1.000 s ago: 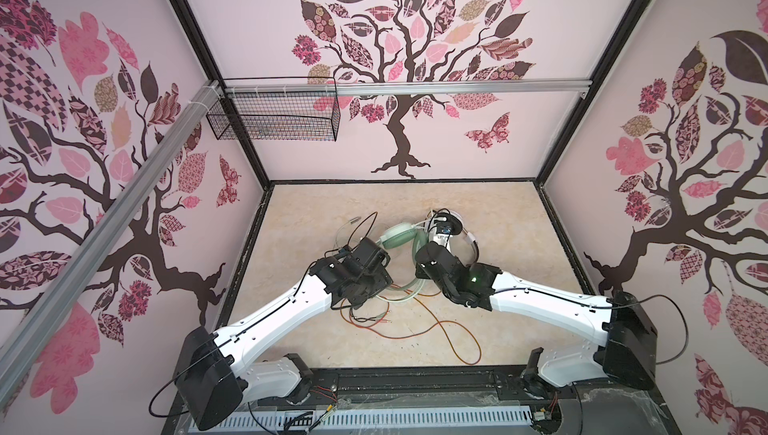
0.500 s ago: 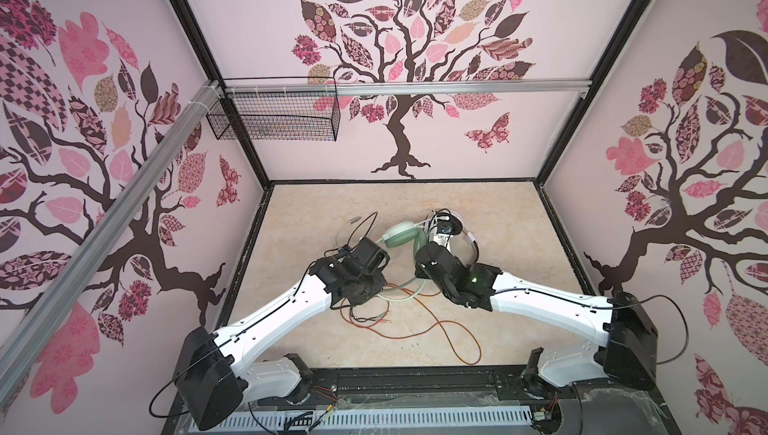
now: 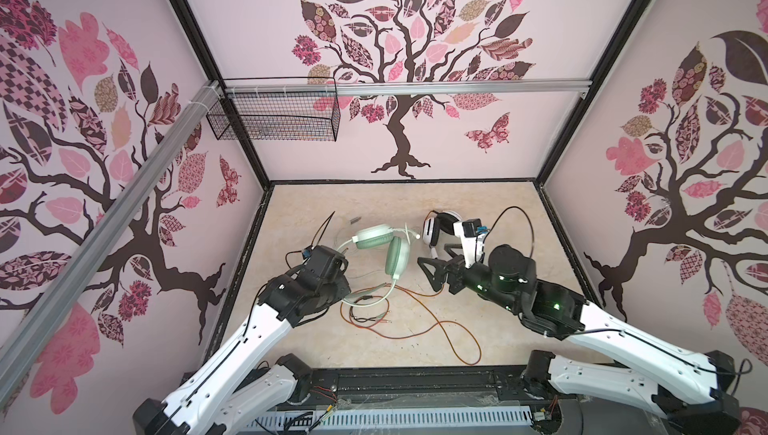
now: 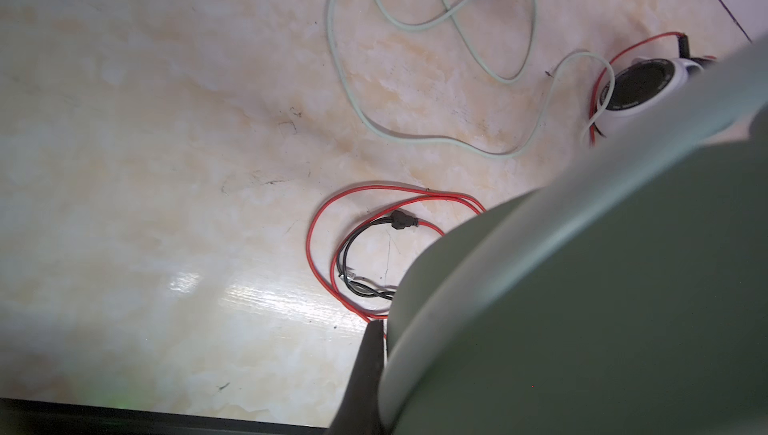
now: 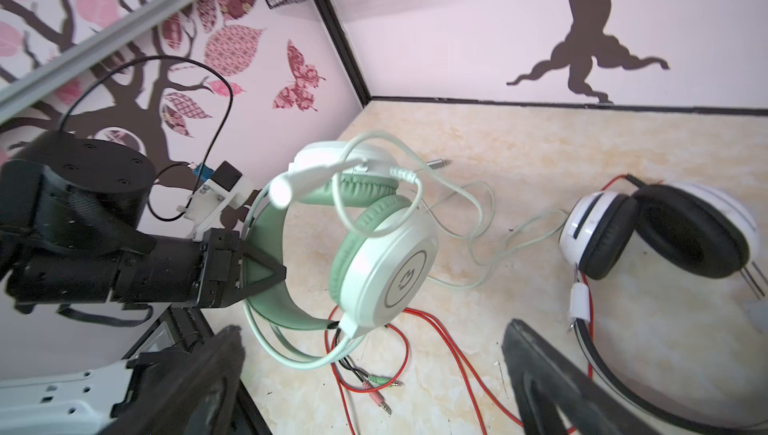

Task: Wrap the headphones

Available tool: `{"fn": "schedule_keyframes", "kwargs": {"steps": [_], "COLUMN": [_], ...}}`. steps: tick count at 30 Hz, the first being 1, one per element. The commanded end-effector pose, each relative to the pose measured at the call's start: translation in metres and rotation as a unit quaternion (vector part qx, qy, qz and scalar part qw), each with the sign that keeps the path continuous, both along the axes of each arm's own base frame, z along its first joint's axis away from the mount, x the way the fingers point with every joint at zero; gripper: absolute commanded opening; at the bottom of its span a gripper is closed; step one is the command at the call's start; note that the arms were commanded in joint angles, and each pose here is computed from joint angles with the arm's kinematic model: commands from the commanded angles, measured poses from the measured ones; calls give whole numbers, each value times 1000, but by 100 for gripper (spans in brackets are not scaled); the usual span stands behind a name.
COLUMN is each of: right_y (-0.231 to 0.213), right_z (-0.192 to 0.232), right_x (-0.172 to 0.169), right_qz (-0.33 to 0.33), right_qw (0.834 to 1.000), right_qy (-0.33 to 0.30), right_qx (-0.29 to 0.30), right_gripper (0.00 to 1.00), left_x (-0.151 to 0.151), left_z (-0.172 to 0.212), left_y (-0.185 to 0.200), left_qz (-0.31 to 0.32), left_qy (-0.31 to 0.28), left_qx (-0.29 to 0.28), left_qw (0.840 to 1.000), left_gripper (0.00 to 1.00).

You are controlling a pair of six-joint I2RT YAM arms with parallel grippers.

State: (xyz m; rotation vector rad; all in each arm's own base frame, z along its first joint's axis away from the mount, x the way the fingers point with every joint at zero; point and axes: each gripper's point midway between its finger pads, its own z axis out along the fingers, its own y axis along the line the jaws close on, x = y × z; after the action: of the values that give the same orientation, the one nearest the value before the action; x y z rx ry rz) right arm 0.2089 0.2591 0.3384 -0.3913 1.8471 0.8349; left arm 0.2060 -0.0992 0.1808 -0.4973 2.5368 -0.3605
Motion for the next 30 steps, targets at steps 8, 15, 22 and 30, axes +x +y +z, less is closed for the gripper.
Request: {"fn": "schedule_keyframes", "kwargs": {"steps": [8, 15, 22, 30], "right_y": [-18, -6, 1, -61], "right_z": [3, -48, -62, -69], "right_x": [14, 19, 2, 25], "right_qz": [124, 148, 189, -6], "right_qw": [991, 986, 978, 998], "right_qy": [44, 70, 49, -28], "right_qx": [15, -9, 72, 56], "right_gripper": [100, 95, 90, 88], "left_x": [-39, -65, -67, -48], "left_z": [68, 93, 132, 149], "left_y": [19, -5, -20, -38], "left_qz": [-91, -159, -197, -229], "left_qy": [-73, -60, -84, -94], "left_qx": [11, -62, -93, -87], "left_qw": [993, 983, 972, 965], "left_gripper": [0, 0, 0, 0]}}
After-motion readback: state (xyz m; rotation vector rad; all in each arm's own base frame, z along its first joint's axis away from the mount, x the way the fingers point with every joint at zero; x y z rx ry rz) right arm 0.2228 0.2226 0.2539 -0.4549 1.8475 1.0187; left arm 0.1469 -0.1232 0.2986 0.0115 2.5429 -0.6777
